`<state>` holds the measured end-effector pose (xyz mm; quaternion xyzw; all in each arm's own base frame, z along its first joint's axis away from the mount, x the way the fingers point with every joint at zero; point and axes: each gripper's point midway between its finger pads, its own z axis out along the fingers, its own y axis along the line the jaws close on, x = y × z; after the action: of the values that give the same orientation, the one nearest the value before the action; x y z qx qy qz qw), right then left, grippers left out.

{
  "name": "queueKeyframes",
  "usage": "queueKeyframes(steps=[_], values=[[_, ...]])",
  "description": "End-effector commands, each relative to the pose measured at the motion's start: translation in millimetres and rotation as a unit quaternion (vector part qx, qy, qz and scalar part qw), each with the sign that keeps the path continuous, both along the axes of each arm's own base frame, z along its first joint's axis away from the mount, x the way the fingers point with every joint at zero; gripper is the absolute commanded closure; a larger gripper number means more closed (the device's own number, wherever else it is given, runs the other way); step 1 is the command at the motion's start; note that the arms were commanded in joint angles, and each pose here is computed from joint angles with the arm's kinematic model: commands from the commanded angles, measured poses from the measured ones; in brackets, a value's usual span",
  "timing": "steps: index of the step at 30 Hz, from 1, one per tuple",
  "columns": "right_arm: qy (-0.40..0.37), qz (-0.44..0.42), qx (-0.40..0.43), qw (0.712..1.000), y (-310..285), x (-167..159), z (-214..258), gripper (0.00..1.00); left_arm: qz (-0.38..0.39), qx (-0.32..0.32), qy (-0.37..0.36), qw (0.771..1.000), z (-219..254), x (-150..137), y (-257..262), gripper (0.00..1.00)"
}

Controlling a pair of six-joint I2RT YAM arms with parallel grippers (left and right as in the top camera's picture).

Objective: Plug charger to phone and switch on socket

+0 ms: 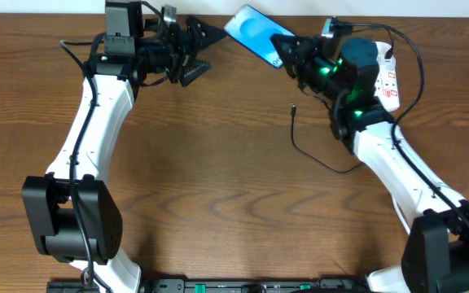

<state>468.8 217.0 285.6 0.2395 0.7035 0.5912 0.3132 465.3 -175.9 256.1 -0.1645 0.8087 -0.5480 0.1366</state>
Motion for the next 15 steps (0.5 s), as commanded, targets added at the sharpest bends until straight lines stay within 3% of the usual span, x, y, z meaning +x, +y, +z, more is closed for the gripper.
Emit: queueKeyframes(steps=[1,15], values=[[0.058,-0.01,0.087,0.994,14.5,9.0,-4.6,0.99,0.007,-0.025,-0.002,1.0,19.1,1.2,-1.7,0.06],[0.043,0.026,0.169,0.984,47.8,12.9,0.1,0.99,0.051,-0.072,-0.028,0.996,51.2,24.0,0.5,0.09]])
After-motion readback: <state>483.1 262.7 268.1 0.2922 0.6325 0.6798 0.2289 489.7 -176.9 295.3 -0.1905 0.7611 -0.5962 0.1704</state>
